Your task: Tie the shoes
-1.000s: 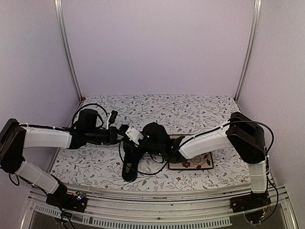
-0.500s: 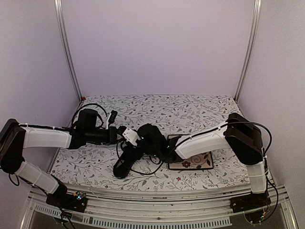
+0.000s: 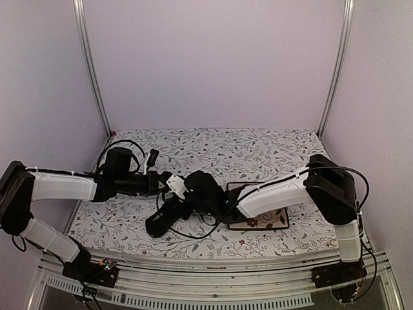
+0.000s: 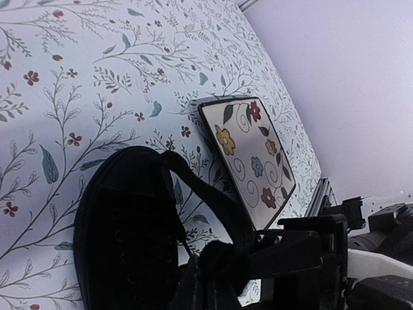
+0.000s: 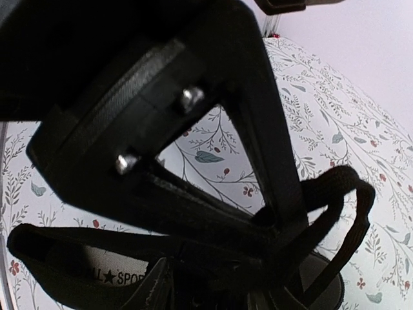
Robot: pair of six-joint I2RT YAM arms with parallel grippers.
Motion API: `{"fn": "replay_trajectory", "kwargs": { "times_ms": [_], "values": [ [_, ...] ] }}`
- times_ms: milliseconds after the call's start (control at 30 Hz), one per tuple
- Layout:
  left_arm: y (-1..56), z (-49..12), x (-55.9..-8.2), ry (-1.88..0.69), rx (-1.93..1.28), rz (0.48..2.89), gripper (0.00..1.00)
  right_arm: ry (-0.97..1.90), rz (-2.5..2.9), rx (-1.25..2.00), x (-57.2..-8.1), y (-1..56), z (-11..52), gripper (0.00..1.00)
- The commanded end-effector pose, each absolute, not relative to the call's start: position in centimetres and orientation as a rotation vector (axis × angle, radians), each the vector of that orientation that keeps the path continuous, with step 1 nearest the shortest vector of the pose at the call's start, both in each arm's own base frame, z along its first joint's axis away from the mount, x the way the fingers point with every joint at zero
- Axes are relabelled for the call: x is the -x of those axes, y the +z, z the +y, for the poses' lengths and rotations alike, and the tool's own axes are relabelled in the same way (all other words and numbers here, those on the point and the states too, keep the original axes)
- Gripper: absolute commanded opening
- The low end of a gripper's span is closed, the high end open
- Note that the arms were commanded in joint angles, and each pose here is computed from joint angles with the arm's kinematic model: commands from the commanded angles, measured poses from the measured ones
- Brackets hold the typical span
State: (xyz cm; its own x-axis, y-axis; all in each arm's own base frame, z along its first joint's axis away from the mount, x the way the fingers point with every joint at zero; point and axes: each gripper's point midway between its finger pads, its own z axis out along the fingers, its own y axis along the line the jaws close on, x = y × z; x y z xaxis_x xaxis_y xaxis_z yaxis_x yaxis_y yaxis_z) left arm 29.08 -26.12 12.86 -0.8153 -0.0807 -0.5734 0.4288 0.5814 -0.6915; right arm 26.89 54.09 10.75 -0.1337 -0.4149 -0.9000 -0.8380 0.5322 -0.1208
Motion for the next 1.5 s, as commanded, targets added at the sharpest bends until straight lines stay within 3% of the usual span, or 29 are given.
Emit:
{"fn": "replay_trajectory", "kwargs": {
  "times_ms": [0, 233, 433, 833, 1200, 1467],
  "values": [
    [13.1, -26.3, -29.1, -1.203, -0.293, 2.231, 0.0, 0.604, 1.752, 0.961, -26.9, 13.6, 52.3, 0.43],
    [13.0, -26.2, -29.1, -1.203, -0.287, 2.23, 0.0, 0.774, 1.746, 0.925, -24.6, 15.3, 51.1, 0.5],
    [13.0, -26.2, -29.0, -1.207, -0.29, 2.229, 0.0, 0.842, 1.734, 0.902, -24.3, 15.1, 51.1, 0.61],
    [13.4, -26.2, -28.8, -1.209, -0.298, 2.225, 0.0, 1.019, 1.774, 0.896, -26.7, 13.4, 52.2, 0.63],
    [13.5, -25.8, -28.7, -1.183, -0.32, 2.219, 0.0, 1.004, 1.785, 0.976, -28.1, 10.8, 51.3, 0.45],
    [13.5, -25.9, -28.6, -1.189, -0.325, 2.222, 0.0, 0.999, 1.763, 1.065, -28.7, 8.9, 51.7, 0.4]
  ]
}}
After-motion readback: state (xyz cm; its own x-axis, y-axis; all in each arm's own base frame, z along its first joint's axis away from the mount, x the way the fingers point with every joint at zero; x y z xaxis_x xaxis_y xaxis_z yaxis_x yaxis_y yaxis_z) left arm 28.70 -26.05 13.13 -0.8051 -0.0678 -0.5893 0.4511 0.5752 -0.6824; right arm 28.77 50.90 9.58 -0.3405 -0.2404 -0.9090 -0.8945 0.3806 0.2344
